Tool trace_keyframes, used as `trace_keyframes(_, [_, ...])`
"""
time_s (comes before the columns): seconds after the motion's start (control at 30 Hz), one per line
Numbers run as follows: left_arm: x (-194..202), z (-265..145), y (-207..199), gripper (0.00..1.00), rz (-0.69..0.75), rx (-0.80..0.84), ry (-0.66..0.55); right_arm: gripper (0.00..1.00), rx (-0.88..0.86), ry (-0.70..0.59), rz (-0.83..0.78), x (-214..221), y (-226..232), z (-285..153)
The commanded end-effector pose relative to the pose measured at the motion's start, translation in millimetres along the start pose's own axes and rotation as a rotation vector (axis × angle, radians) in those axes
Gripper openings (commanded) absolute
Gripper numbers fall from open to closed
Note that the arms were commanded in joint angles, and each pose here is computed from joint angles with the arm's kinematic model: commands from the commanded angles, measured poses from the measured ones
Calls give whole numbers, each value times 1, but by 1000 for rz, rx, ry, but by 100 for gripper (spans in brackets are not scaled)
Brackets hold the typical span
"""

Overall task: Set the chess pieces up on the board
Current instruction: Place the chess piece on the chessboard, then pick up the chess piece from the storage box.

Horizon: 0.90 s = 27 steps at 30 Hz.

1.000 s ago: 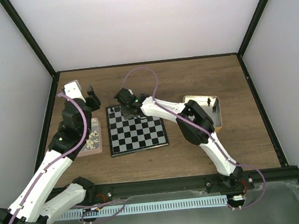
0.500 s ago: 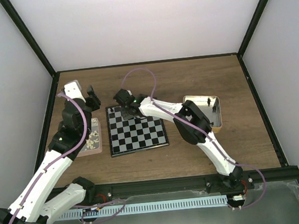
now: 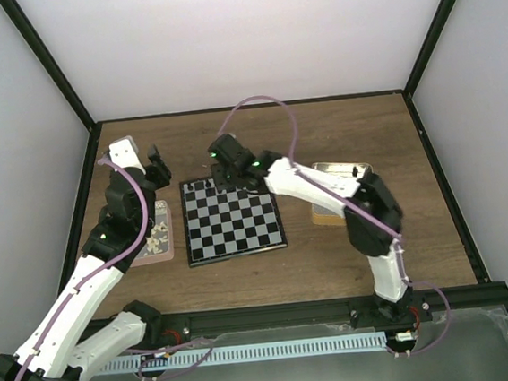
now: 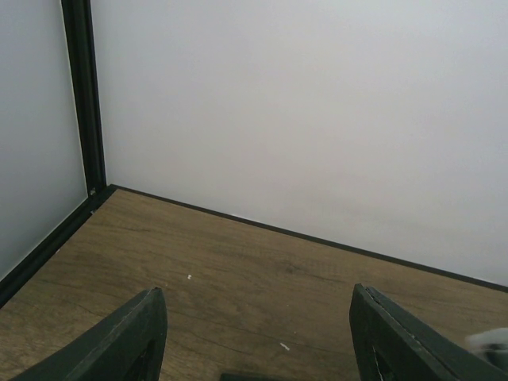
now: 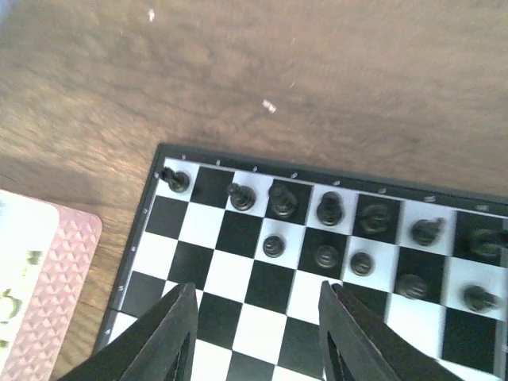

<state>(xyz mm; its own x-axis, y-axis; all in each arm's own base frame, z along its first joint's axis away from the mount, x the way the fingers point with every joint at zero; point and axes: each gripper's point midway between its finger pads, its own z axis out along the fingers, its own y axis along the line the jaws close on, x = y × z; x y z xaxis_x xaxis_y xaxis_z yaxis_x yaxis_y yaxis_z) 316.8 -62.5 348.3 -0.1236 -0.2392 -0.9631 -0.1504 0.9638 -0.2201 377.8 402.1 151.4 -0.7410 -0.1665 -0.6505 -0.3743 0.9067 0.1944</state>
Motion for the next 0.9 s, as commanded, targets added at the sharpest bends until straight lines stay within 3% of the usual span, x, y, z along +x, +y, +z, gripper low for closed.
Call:
trace_keyframes(0.0, [-4,-3,3,65,-10,1,-19,44,55,-134,136,-27,-48,-47])
trace_keyframes(0.27, [-3,-1,1,65,-10,4,-17,45,424,-172,397,24,-224,-97])
trace_keyframes(0.43, [-1,1,-1,65,-9,13,-10,46,592,-136,511,69,-304,-116])
trace_keyframes(0.6, [1,3,-4,65,-8,20,-2,43,680,-99,577,96,-351,-110])
trace_keyframes(0.7, [0,3,-4,65,-3,19,-1,34,687,-91,575,98,-367,-98])
trace_keyframes(0.87, [-1,3,-3,65,-3,15,-4,31,689,-79,567,98,-385,-79])
